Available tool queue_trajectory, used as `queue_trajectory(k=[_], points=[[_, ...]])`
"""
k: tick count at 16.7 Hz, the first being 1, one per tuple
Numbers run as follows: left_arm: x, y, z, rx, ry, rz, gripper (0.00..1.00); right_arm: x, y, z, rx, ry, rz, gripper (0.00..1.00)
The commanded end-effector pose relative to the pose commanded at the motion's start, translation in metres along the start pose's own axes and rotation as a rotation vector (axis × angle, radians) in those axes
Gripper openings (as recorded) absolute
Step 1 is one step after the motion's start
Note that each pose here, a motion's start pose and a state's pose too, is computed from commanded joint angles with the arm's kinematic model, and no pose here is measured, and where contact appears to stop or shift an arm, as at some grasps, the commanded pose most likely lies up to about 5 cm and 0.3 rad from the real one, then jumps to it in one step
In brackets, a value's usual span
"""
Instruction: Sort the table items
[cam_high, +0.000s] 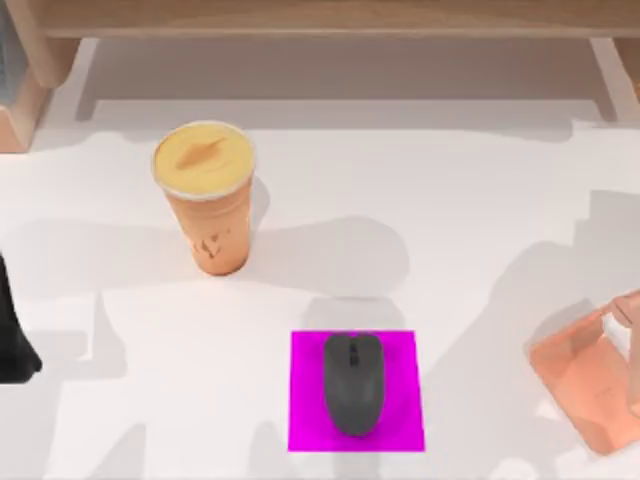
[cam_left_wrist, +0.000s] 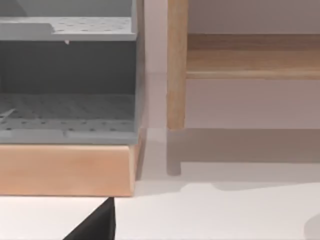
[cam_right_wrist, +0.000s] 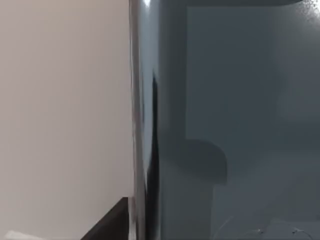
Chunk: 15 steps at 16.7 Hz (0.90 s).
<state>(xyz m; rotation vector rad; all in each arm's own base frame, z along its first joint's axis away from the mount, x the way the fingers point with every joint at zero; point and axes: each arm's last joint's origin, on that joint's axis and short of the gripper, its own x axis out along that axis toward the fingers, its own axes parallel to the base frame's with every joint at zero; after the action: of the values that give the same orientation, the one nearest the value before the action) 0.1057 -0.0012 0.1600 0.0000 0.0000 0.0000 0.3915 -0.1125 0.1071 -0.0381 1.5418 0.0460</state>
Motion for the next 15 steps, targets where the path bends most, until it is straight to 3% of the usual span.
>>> queue_trajectory(k=[7, 15], points=[[0.0000, 0.0000, 0.0000, 0.000, 0.000, 0.000, 1.00, 0.0000, 0.0000, 0.0000, 0.000, 0.000, 0.000, 0.02], [0.0000, 0.0000, 0.0000, 0.000, 0.000, 0.000, 1.00, 0.0000, 0.0000, 0.0000, 0.000, 0.000, 0.000, 0.00]])
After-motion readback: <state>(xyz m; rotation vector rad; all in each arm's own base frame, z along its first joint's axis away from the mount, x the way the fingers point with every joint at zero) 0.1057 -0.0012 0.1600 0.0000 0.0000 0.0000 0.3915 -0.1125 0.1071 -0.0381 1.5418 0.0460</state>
